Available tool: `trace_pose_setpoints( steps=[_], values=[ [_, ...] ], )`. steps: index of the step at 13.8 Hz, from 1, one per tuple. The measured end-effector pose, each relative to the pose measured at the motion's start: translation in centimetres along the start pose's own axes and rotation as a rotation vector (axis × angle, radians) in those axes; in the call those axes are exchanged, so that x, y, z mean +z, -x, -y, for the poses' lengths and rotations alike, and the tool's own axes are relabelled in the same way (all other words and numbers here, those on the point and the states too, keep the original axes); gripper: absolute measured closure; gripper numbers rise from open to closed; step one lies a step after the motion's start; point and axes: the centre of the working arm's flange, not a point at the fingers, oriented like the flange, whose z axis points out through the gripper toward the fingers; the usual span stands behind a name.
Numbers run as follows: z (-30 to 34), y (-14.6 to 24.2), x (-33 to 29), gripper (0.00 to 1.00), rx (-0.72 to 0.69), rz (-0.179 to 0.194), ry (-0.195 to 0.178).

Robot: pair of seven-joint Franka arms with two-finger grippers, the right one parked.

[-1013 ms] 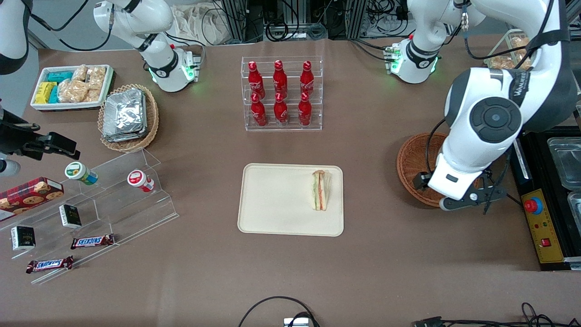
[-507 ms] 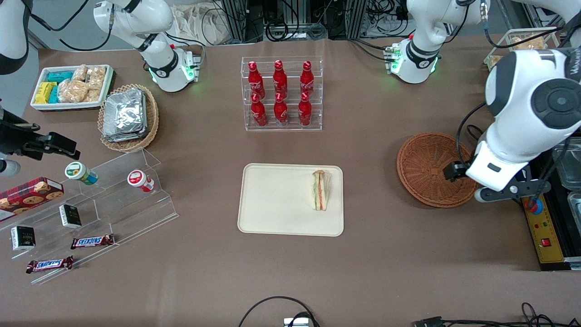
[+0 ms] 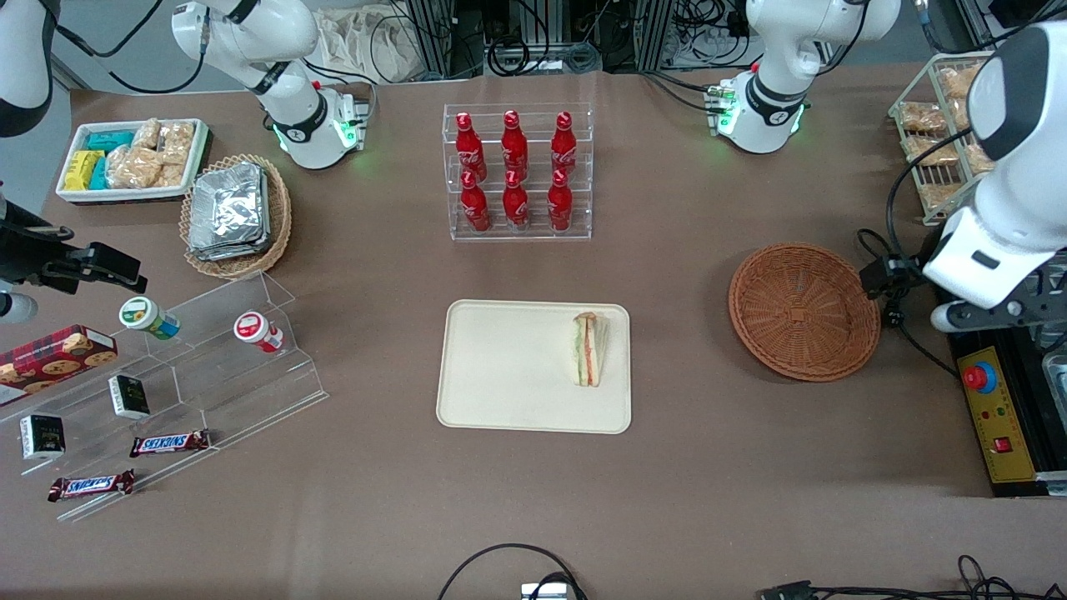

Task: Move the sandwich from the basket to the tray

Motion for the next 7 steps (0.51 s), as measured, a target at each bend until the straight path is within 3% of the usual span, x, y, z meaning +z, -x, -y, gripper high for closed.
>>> trace_pose_setpoints(
  steps=[7],
  values=[
    [1.6, 4.4, -5.4, 0.00, 0.027, -0.039, 0.066]
  ],
)
